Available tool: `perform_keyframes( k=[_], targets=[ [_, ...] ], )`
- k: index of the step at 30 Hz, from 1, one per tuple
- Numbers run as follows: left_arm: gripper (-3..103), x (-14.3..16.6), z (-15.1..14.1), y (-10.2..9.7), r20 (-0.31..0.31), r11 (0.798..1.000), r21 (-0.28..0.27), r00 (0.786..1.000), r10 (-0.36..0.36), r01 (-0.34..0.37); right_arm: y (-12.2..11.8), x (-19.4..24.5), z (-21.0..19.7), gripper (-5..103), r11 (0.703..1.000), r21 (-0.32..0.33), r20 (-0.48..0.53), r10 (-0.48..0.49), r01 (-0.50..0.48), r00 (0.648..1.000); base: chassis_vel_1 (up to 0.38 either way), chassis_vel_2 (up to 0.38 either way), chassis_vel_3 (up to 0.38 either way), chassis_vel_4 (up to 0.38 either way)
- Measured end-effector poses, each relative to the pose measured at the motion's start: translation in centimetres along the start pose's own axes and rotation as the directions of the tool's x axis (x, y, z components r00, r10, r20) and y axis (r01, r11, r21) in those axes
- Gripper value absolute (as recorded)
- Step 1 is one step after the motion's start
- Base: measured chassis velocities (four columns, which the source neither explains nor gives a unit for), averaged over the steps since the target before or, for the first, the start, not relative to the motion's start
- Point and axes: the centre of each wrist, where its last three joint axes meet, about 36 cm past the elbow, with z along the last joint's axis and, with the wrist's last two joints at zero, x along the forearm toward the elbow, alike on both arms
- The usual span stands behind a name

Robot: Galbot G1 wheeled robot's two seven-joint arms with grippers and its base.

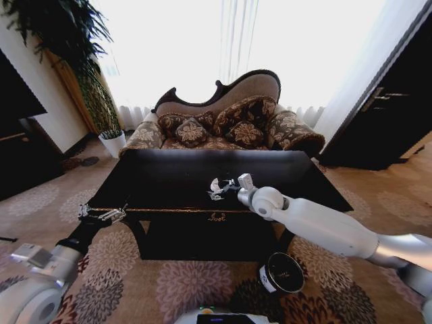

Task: Move to the front of the table and place the trash on the table into the trash bin.

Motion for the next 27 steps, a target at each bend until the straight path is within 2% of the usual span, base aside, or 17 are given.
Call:
perform_keyframes(
  k=[3, 5, 8, 11, 13, 14, 15, 17, 21, 23, 27],
  targets=[
    [100, 0.0, 0.0, 0.0, 0.000, 1.000, 0.000, 1.000, 0.000, 0.000, 0.0, 0.1, 0.2, 99, 1.000, -0.002, 0.001, -0.001, 0.001, 1.000, 0.000, 0.000, 0.000, 0.000],
    [100, 0.0, 0.0, 0.0, 0.000, 1.000, 0.000, 1.000, 0.000, 0.000, 0.0, 0.2, 0.3, 91, 1.000, -0.004, 0.003, -0.003, 0.003, 1.000, 0.000, 0.000, 0.000, 0.000],
    [100, 0.0, 0.0, 0.0, 0.000, 1.000, 0.000, 1.000, 0.000, 0.000, 0.0, 0.3, 0.4, 86, 1.000, -0.004, 0.005, -0.004, 0.004, 1.000, 0.000, 0.000, 0.000, 0.000],
    [100, 0.0, 0.0, 0.0, 0.000, 1.000, 0.000, 1.000, 0.000, 0.000, 0.0, 0.5, 0.4, 70, 1.000, -0.003, 0.008, -0.006, 0.006, 1.000, 0.000, 0.000, 0.000, 0.000],
    [100, 0.0, 0.0, 0.0, 0.000, 1.000, 0.000, 1.000, 0.000, 0.000, 0.0, 0.5, 0.4, 70, 1.000, -0.003, 0.008, -0.006, 0.006, 1.000, 0.000, 0.000, 0.000, 0.000],
    [100, 0.0, 0.0, 0.0, 0.000, 1.000, 0.000, 1.000, 0.000, 0.000, 0.1, 0.5, 0.3, 58, 1.000, -0.003, 0.009, -0.006, 0.006, 1.000, 0.000, 0.000, 0.000, 0.000],
    [100, 0.0, 0.0, 0.0, 0.000, 1.000, 0.000, 1.000, 0.000, 0.000, 0.1, 0.6, 0.4, 54, 1.000, -0.004, 0.009, -0.007, 0.007, 1.000, 0.000, 0.000, 0.000, 0.000],
    [100, 0.0, 0.0, 0.0, 0.000, 1.000, 0.000, 1.000, 0.000, 0.000, 0.0, 0.6, 0.4, 54, 1.000, -0.004, 0.009, -0.006, 0.006, 1.000, 0.000, 0.000, 0.000, 0.000],
    [100, 0.0, 0.0, 0.0, 0.000, 1.000, 0.000, 1.000, 0.000, 0.000, 0.0, 0.9, 0.6, 32, 1.000, -0.009, 0.010, -0.006, 0.006, 1.000, 0.000, 0.000, 0.000, 0.000],
    [100, 0.0, 0.0, 0.0, 0.000, 1.000, 0.000, 1.000, 0.000, 0.000, 0.0, 1.1, 0.6, 32, 1.000, -0.010, 0.010, -0.005, 0.005, 1.000, 0.000, 0.000, 0.000, 0.000],
    [100, 0.0, 0.0, 0.0, 0.000, 1.000, 0.000, 1.000, 0.000, 0.000, -0.2, 1.5, 0.8, 10, 1.000, -0.015, 0.010, 0.002, -0.002, 1.000, 0.000, 0.000, 0.000, 0.000]
  ],
)
